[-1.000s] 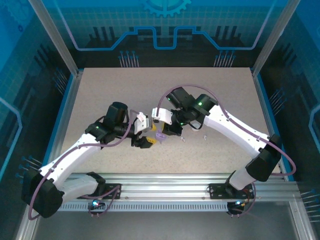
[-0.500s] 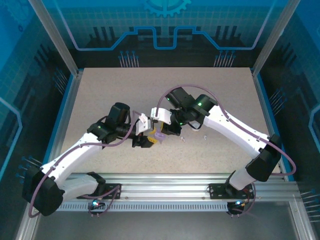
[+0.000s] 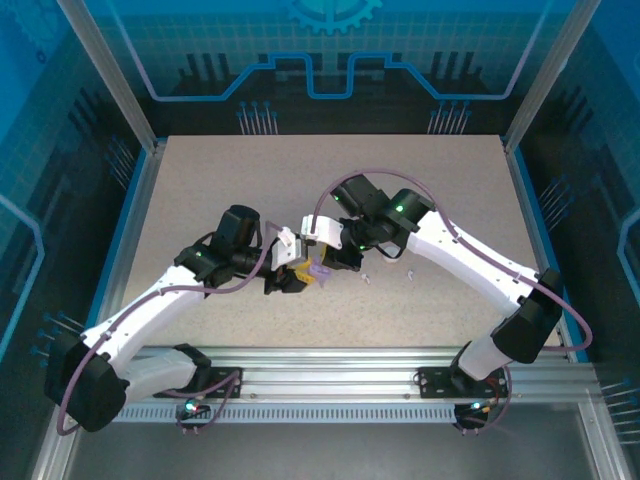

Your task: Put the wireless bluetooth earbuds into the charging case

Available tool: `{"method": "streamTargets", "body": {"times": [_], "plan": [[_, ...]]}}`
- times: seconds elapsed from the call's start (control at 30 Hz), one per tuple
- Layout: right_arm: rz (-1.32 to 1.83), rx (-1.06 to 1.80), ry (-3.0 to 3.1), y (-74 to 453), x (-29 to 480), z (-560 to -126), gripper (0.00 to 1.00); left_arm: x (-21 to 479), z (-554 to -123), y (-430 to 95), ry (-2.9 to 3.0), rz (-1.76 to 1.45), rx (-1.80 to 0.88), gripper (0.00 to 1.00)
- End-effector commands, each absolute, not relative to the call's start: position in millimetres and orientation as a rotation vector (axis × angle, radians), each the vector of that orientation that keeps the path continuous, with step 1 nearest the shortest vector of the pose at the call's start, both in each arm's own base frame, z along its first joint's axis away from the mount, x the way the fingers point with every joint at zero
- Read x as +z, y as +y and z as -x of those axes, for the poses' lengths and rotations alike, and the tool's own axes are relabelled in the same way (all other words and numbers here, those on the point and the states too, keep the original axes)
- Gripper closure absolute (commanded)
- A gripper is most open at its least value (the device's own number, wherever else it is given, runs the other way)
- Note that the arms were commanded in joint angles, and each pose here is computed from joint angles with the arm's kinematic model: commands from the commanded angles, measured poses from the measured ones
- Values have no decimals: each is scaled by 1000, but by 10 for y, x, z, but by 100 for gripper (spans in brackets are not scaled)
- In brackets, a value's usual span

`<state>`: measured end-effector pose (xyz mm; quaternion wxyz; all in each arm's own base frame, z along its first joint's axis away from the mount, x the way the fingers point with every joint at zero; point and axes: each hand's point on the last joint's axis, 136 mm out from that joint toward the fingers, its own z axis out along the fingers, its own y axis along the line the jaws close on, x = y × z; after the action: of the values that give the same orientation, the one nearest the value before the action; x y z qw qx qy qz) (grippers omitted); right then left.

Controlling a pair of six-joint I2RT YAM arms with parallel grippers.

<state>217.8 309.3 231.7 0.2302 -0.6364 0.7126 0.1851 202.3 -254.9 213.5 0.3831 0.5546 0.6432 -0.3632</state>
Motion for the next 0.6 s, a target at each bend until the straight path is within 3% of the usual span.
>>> {"method": "streamTargets", "body": {"times": [0.0, 0.23, 0.57], "plan": [[1817, 555, 1851, 3203, 2472, -2002, 87, 2211, -2078, -2591, 1634, -1394, -929, 56], [1805, 522, 1833, 3183, 2525, -2012, 88, 2176, -2129, -2595, 1685, -1368, -929, 51], [1825, 529, 1823, 3196, 2518, -1959, 88, 2205, -2124, -2611, 1677, -1369, -944, 67]]}}
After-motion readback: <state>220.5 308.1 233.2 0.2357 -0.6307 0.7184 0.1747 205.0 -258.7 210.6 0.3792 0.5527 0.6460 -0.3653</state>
